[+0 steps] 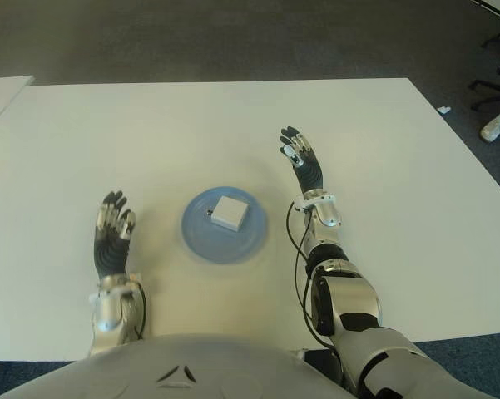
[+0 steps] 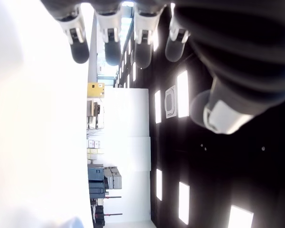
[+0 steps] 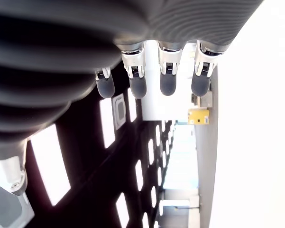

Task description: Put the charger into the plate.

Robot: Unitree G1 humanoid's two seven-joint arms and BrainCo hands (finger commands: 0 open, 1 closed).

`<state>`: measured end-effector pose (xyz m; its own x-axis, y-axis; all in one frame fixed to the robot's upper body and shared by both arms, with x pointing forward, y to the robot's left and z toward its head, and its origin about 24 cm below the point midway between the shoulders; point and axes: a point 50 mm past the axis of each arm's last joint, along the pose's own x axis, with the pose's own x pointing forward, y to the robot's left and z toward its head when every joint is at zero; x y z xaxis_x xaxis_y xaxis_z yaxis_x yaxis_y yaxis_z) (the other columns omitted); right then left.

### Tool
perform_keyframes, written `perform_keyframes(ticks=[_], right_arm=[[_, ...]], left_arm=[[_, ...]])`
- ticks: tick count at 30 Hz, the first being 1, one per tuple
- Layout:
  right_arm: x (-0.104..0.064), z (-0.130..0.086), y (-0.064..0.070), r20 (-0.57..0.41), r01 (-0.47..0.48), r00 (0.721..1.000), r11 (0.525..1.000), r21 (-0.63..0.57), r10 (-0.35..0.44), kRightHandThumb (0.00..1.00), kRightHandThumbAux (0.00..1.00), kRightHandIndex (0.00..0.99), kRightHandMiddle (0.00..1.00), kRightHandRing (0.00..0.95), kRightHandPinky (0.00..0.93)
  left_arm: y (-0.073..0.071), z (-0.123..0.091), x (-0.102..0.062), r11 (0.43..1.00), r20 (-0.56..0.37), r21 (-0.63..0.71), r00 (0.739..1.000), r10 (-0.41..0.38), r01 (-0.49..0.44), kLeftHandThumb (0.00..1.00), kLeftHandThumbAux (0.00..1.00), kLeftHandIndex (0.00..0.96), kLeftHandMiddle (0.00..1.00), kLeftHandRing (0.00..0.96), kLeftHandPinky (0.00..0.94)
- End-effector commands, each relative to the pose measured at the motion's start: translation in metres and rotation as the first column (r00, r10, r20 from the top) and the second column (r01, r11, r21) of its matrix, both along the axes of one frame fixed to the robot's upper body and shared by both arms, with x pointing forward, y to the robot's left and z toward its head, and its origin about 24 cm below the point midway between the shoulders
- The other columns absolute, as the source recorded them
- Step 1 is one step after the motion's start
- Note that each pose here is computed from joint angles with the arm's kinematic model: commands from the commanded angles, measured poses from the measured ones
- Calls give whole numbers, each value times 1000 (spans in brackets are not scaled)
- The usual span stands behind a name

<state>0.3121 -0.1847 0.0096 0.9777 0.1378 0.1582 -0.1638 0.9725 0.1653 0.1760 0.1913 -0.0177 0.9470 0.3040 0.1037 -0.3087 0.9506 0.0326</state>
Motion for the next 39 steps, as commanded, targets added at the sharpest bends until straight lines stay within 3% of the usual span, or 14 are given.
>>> perform_keyframes(ticks=[1,6,19,39], right_arm=[[-19,-26,8,-89,44,995,994,101,-35,300,456,133,153,98,106],[-24,-33,15,-114,55,993,988,145,-38,313,467,143,164,106,119],[-36,-46,27,-158,74,986,986,147,-51,292,516,121,142,100,101],[-47,-58,32,-203,80,977,992,94,-60,246,494,127,151,99,81]], left_arm=[[16,-10,19,999,-115,45,993,-1,6,197,604,100,120,119,147],[16,-8,31,999,-153,37,988,-13,19,196,606,101,123,125,153],[21,-6,42,997,-202,39,977,-63,72,194,602,98,113,105,110],[15,1,47,979,-172,84,970,-169,185,193,604,76,102,93,101]])
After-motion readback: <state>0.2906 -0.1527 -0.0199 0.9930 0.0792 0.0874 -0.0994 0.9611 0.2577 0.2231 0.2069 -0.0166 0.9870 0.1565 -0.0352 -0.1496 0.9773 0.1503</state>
